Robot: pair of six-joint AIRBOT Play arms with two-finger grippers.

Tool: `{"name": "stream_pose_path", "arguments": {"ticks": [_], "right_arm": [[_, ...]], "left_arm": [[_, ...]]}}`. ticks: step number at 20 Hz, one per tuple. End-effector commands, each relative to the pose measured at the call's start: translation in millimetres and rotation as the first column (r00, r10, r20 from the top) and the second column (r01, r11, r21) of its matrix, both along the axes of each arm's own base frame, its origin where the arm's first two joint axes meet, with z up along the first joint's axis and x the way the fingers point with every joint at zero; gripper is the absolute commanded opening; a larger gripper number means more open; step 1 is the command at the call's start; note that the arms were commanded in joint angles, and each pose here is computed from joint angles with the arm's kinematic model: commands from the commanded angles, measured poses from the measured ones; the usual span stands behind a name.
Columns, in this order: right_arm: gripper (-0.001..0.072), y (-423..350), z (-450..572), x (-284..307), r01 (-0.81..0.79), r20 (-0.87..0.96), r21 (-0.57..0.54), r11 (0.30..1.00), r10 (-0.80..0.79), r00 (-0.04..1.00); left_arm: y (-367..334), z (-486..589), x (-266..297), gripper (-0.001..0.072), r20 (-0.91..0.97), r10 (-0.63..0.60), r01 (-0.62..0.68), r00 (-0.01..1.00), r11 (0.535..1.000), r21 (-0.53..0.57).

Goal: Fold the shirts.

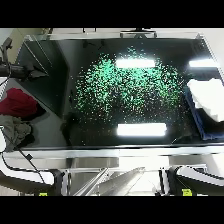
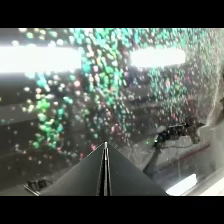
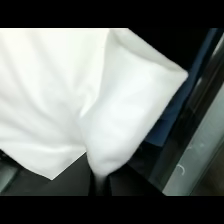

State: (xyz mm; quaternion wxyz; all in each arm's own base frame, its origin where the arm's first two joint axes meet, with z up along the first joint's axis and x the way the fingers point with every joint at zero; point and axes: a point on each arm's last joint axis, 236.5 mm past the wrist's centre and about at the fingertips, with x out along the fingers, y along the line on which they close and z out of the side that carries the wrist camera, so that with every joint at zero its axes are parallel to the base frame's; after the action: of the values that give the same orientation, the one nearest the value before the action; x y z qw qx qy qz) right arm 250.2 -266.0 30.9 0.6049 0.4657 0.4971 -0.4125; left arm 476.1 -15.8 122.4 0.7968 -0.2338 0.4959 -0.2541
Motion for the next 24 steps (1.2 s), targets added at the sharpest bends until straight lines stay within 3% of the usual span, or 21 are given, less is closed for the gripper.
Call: {"name": "stream_pose_path", "arguments": {"ticks": [1,2,3,4,7,10,12,13,14,15,18,21,22,24], "right_arm": [[0.0042,9.3,-44.4,-36.1,0.032,-0.129,0.015,0.999,-0.029,0.991],[0.0224,11.7,-47.7,-37.9,0.030,-0.141,0.030,0.999,-0.026,0.990],[0.0577,12.2,-47.2,-38.3,0.001,-0.144,0.033,0.999,0.004,0.990],[0.0704,10.6,-43.3,-35.6,-0.053,-0.135,0.026,0.998,0.056,0.989],[0.0704,2.1,-8.7,-22.8,-0.095,-0.094,-0.008,0.995,0.094,0.991],[0.0704,4.2,49.9,19.5,-0.105,0.094,-0.031,0.994,0.108,0.990],[0.0686,24.6,82.3,52.8,-0.139,0.258,0.013,0.990,0.131,0.957],[0.0494,40.6,95.9,70.3,-0.165,0.349,0.052,0.985,0.137,0.927],[0.0205,56.6,102.1,81.2,-0.214,0.390,0.070,0.974,0.170,0.905],[0.0024,75.8,100.6,84.7,-0.270,0.382,0.084,0.959,0.219,0.898],[0.0021,133.4,77.9,86.9,-0.423,0.297,0.070,0.903,0.386,0.873],[0.0020,221.7,55.8,97.9,-0.571,0.343,-0.023,0.820,0.543,0.766],[0.0020,254.8,47.8,93.9,-0.622,0.364,-0.053,0.781,0.595,0.716],[0.0021,326.3,20.3,59.8,-0.765,0.364,-0.079,0.639,0.733,0.575]], "left_arm": [[-22.6,-0.9,-2.0,0.0014,-0.003,-0.050,0.050,0.999,0.999,0.001],[-26.8,-0.7,-2.3,0.0015,-0.003,-0.059,0.059,0.998,0.998,0.001],[-30.2,-0.8,-2.6,0.0015,-0.003,-0.066,0.066,0.998,0.998,0.002],[-32.1,-0.7,-2.9,0.0014,-0.003,-0.070,0.070,0.998,0.998,0.001],[-31.7,0.3,-2.7,0.0014,0.000,-0.070,0.070,0.998,0.998,0.000],[-31.6,13.3,-4.1,0.0013,0.022,-0.089,0.088,0.996,0.996,0.012],[-35.7,33.5,-4.7,0.0005,0.066,-0.114,0.112,0.991,0.993,0.033],[-36.5,46.0,-6.0,0.0005,0.096,-0.117,0.113,0.989,0.993,0.044],[-39.8,55.4,-7.1,0.0006,0.123,-0.112,0.106,0.986,0.993,0.051],[-44.7,61.3,-8.0,0.0007,0.148,-0.094,0.087,0.984,0.995,0.050],[-72.8,46.0,-44.8,0.0008,0.100,-0.092,0.090,0.991,0.996,0.021],[-106.9,12.1,-106.8,0.0010,0.030,-0.131,0.131,0.991,0.991,0.001],[-117.4,-0.6,-131.8,0.0015,0.005,-0.142,0.142,0.990,0.990,-0.005],[-136.4,-31.3,-186.6,0.0016,-0.040,-0.156,0.155,0.987,0.988,-0.024]]}}
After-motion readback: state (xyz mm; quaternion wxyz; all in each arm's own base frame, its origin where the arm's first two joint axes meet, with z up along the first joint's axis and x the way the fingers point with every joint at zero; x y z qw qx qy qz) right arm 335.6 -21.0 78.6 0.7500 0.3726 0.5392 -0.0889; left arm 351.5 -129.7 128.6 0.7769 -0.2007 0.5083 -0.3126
